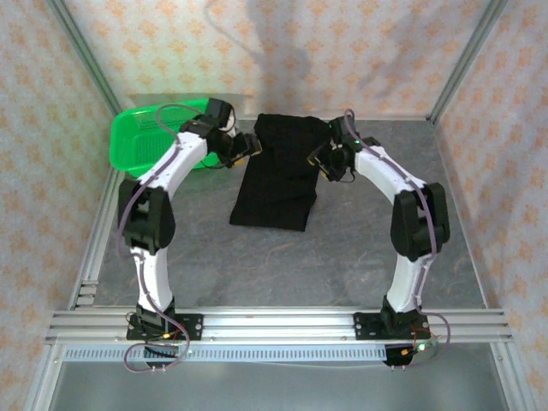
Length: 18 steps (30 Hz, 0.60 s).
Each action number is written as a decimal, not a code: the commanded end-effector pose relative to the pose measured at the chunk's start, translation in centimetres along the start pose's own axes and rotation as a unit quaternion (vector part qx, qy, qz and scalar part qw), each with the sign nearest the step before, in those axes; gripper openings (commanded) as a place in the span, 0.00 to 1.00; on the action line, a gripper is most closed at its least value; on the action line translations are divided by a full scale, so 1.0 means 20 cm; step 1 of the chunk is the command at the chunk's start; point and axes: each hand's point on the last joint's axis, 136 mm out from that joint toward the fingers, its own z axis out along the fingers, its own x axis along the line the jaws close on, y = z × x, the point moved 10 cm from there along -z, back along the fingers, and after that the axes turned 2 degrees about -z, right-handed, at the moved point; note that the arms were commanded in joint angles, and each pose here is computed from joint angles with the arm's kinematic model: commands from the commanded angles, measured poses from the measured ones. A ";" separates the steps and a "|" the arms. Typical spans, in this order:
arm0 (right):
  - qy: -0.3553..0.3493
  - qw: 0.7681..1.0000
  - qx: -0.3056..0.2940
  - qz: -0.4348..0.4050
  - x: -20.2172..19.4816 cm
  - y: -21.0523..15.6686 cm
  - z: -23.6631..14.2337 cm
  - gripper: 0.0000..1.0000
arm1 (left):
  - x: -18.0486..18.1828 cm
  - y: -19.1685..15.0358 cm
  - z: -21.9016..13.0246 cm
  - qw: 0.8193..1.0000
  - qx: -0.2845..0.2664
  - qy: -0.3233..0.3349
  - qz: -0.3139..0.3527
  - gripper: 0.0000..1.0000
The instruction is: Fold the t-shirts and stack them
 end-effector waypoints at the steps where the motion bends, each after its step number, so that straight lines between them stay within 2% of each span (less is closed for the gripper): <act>1: 0.060 0.998 -0.012 -0.019 0.05 -0.10 -0.21 0.46 | -0.08 -0.05 -0.30 0.998 -0.042 -0.025 0.031 0.62; 5: 0.076 0.996 0.037 -0.017 -0.02 -0.31 -0.17 0.34 | 0.06 -0.21 -0.29 1.000 -0.019 -0.003 0.023 0.58; 9: 0.060 0.996 0.070 -0.016 -0.07 -0.44 -0.04 0.20 | 0.20 -0.33 -0.18 1.000 0.014 0.011 0.005 0.33; 11: 0.047 0.996 0.075 -0.007 -0.09 -0.45 0.04 0.18 | 0.23 -0.36 -0.13 1.000 0.021 0.011 0.004 0.27; 14: 0.010 0.998 0.065 0.003 -0.13 -0.44 0.13 0.13 | 0.26 -0.38 -0.05 0.999 0.037 0.010 0.001 0.24; 18: -0.016 0.999 0.048 -0.011 -0.11 -0.38 0.25 0.13 | 0.26 -0.41 0.04 0.998 0.055 0.026 0.018 0.23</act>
